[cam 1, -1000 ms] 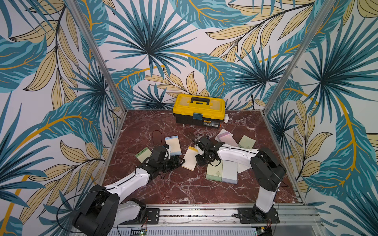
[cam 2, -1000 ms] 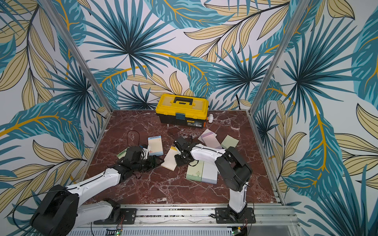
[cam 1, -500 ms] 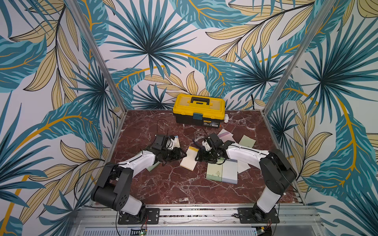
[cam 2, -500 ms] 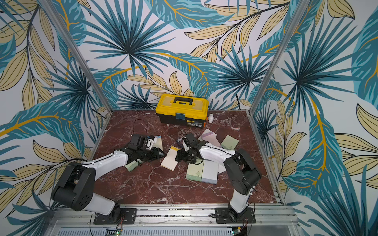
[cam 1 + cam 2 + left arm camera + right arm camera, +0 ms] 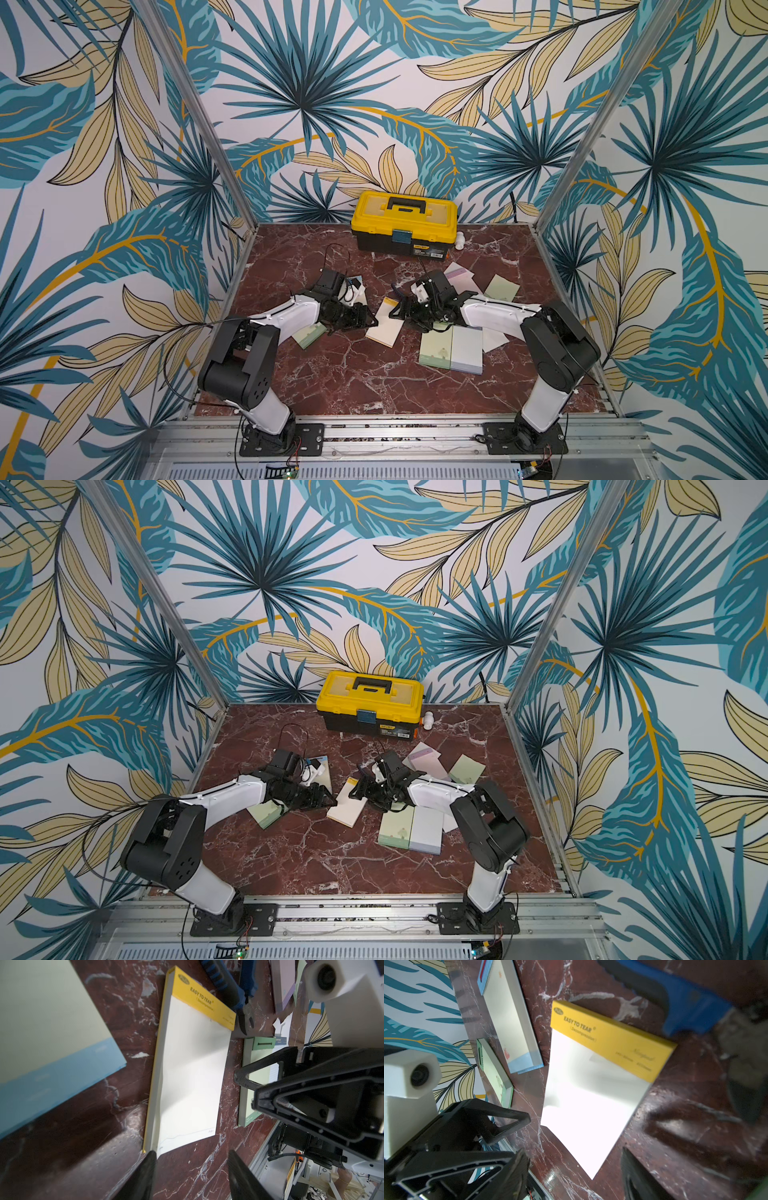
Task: Tear off pages from different memo pads
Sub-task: Pick up the memo pad from the center of the board.
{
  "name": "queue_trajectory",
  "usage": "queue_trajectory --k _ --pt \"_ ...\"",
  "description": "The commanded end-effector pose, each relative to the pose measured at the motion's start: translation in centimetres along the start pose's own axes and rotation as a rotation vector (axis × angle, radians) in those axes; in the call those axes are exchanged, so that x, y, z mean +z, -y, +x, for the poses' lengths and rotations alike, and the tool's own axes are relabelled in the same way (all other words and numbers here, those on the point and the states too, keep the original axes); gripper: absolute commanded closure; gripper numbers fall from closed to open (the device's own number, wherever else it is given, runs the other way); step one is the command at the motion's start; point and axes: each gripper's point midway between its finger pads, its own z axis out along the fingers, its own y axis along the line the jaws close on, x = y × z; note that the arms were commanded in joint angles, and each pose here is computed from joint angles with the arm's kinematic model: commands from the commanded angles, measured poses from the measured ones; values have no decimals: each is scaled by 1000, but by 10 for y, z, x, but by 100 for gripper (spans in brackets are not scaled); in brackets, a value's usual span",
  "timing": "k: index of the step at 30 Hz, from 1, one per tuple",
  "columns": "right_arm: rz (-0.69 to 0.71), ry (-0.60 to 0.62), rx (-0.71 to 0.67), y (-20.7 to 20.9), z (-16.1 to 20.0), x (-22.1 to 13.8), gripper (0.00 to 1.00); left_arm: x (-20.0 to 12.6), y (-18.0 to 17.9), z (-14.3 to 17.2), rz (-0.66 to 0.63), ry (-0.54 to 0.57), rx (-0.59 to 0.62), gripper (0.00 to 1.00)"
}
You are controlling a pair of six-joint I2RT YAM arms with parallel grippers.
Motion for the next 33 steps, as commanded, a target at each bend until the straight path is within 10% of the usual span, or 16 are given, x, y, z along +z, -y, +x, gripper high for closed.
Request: queue_trajectory --k 1,33 --pt "-13 -17 21 4 4 6 29 -2 4 -4 17 1 25 44" --pt "-34 -42 26 6 9 13 30 10 -1 -4 37 -23 4 47"
